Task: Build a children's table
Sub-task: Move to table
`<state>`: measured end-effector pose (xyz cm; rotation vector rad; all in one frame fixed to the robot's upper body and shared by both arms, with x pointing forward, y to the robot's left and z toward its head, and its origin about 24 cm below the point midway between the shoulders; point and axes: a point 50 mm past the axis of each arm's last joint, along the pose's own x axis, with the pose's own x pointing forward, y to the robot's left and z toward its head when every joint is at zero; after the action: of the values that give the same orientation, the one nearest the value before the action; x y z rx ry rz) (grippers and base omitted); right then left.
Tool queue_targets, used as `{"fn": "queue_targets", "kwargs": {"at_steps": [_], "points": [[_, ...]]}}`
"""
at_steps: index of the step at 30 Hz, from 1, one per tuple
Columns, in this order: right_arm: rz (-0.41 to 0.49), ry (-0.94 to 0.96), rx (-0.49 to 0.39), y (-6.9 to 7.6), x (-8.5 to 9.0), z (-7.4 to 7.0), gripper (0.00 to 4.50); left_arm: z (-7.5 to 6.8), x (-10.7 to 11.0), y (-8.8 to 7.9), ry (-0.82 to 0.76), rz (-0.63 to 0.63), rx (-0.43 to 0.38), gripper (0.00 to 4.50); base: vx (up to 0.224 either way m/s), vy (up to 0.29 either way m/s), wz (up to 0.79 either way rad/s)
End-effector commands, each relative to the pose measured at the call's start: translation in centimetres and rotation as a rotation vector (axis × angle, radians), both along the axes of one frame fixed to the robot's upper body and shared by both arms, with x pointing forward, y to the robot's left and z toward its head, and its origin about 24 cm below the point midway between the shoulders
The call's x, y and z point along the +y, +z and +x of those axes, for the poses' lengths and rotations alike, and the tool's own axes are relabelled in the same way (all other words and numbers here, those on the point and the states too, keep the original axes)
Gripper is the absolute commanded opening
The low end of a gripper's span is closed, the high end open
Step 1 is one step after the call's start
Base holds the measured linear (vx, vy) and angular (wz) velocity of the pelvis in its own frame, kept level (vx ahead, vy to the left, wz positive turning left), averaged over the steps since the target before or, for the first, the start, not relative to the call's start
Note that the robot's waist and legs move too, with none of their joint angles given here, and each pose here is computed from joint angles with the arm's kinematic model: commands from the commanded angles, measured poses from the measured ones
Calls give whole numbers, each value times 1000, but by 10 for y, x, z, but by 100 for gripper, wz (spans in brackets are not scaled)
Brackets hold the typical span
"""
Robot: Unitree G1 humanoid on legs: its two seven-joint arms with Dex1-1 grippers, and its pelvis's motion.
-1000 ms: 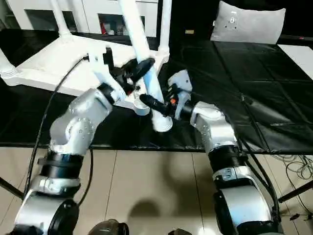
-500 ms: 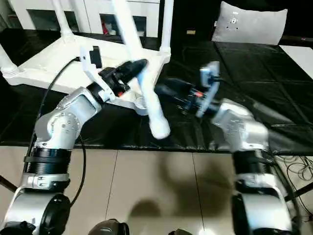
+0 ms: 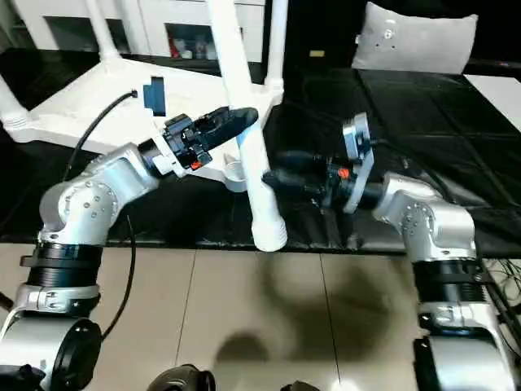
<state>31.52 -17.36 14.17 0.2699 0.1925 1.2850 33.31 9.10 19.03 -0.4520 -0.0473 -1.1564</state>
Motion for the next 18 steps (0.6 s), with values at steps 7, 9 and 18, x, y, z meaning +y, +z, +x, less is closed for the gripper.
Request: {"fn": "queue_targets", "kwargs": {"at_steps": [7,9,18], "points": [[-90,25,18,-9,11,-2,422,-6,-5,17,-93,3,-74,173,0,0,0],[-105,15,29,-13,14,-2,412,-7,-6,17,-99,2,-76,173,0,0,0],[-146,9,59,-27,27,0,322,-9,-8,17,-127,9,-88,173,0,0,0]]}}
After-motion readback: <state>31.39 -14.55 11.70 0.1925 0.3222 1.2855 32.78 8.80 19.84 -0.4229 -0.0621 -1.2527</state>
